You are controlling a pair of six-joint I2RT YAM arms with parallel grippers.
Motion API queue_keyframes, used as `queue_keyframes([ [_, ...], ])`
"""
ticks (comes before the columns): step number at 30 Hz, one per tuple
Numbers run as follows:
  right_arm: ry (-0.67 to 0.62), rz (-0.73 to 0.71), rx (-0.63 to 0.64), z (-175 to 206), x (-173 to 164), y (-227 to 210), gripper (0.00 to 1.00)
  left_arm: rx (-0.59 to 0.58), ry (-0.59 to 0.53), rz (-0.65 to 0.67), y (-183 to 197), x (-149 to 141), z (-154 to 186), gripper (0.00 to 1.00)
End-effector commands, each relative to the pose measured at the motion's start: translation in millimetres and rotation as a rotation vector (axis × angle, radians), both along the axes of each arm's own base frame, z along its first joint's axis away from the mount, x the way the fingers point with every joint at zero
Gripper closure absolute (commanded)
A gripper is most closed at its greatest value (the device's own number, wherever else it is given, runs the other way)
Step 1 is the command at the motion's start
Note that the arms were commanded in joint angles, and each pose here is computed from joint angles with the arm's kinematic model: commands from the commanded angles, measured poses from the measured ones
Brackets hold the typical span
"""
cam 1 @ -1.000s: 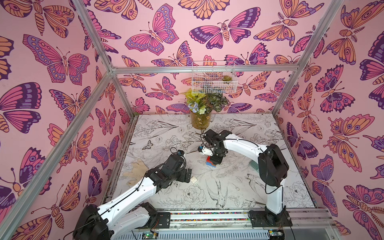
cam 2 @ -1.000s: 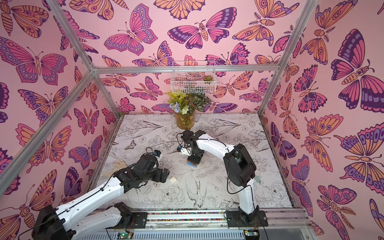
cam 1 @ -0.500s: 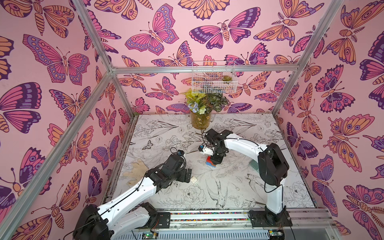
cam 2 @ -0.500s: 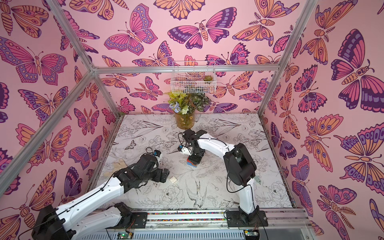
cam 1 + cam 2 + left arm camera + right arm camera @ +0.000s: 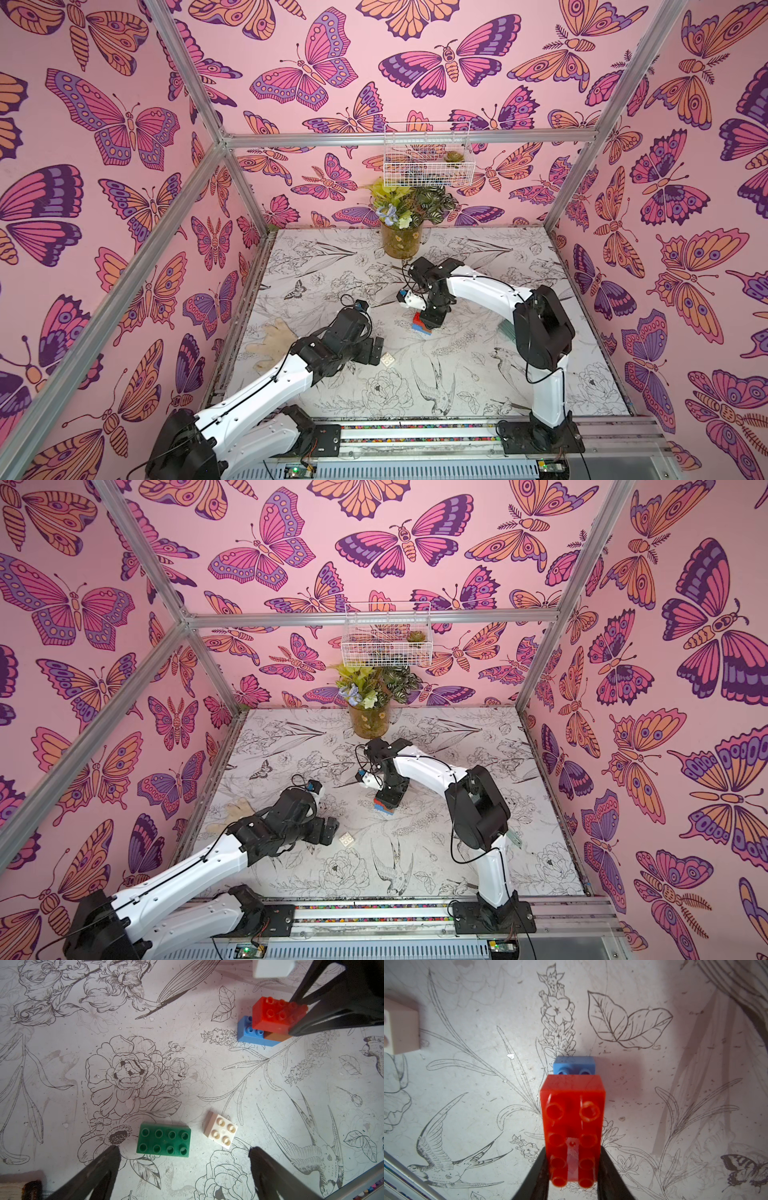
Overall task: Assemble the number 5 with lego
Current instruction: Assemble the lego brick with the lego brick.
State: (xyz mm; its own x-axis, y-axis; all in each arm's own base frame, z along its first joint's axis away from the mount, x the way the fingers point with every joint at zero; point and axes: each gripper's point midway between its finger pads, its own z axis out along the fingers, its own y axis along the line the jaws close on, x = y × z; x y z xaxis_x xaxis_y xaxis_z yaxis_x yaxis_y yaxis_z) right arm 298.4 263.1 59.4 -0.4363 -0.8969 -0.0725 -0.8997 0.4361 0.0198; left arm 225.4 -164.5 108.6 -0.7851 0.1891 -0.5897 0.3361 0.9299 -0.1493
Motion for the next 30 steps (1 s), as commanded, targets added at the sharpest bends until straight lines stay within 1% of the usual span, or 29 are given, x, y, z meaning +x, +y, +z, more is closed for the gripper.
queue_keyframes([
  [1, 0.045, -0.021, -0.057, -8.6, -8.2, -9.5, 0.81, 0.007, -0.020, -0.002, 0.6, 1.8, 3.1, 0.00],
  [3, 0.033, -0.024, -0.054, -2.9, -6.1, -9.2, 0.75, 0.006, -0.021, -0.003, 0.5, 1.5, 3.2, 0.00],
  [7, 0.010, -0.025, -0.045, 4.0, -3.9, -8.9, 0.69, 0.004, -0.024, -0.001, 1.1, 1.4, 4.4, 0.00],
  [10, 0.001, -0.029, -0.041, 5.8, -2.7, -8.4, 0.61, 0.004, -0.023, -0.001, 0.8, 1.6, 4.4, 0.00],
  [13, -0.004, -0.034, -0.037, 6.0, -2.1, -8.0, 0.58, 0.004, -0.022, -0.003, 0.3, 1.6, 4.4, 0.00],
  [15, -0.009, -0.035, -0.034, 6.7, -1.2, -7.5, 0.53, 0.005, -0.021, -0.002, 0.7, 1.5, 4.2, 0.00],
  [22, -0.028, -0.038, -0.051, 5.4, 2.2, -10.7, 0.48, 0.007, -0.019, -0.006, -0.1, 1.8, 4.4, 0.00],
  [30, -0.078, -0.042, -0.128, 1.2, 11.3, -24.7, 0.48, 0.024, -0.013, -0.018, -2.0, 1.4, 3.4, 0.00],
])
